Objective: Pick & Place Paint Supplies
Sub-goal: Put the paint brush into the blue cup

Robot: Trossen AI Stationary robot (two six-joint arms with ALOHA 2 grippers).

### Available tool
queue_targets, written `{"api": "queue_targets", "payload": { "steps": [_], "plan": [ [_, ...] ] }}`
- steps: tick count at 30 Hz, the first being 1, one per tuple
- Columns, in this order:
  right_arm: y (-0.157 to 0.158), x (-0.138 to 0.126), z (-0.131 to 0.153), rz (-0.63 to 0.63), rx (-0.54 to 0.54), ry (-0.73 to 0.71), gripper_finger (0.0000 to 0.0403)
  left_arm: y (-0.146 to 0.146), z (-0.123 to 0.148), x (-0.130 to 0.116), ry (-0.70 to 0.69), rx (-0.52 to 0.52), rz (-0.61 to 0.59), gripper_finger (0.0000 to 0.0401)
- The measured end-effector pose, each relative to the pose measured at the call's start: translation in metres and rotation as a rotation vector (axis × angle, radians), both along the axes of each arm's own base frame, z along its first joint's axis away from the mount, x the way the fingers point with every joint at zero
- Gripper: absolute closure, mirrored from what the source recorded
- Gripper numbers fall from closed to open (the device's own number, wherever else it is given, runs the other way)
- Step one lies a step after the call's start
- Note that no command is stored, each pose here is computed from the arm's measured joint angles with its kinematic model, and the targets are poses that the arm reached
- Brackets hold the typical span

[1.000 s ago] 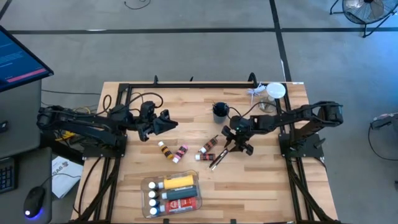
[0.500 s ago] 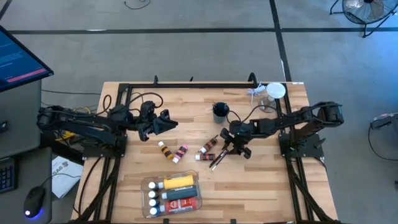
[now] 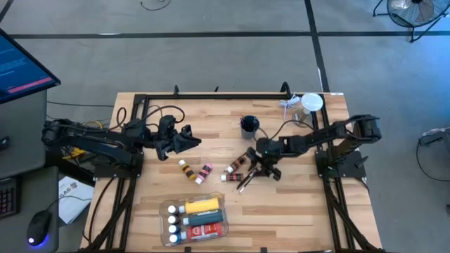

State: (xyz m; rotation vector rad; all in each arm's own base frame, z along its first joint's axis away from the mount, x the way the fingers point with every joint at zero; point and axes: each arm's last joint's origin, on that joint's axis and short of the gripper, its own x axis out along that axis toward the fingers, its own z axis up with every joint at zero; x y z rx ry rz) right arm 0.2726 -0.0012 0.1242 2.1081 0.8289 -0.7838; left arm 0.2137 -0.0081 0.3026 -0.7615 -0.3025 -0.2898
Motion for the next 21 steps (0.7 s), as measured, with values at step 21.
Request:
{"api": "queue_targets", "payload": {
  "steps": [21],
  "plan": [
    [-0.0043,-0.0071,-0.0052,-0.002,-0.028,0.085,0.0261,-0.0001,-0.0006,0.0002,0.006,0.002,0.000,0.0399]
  ]
}}
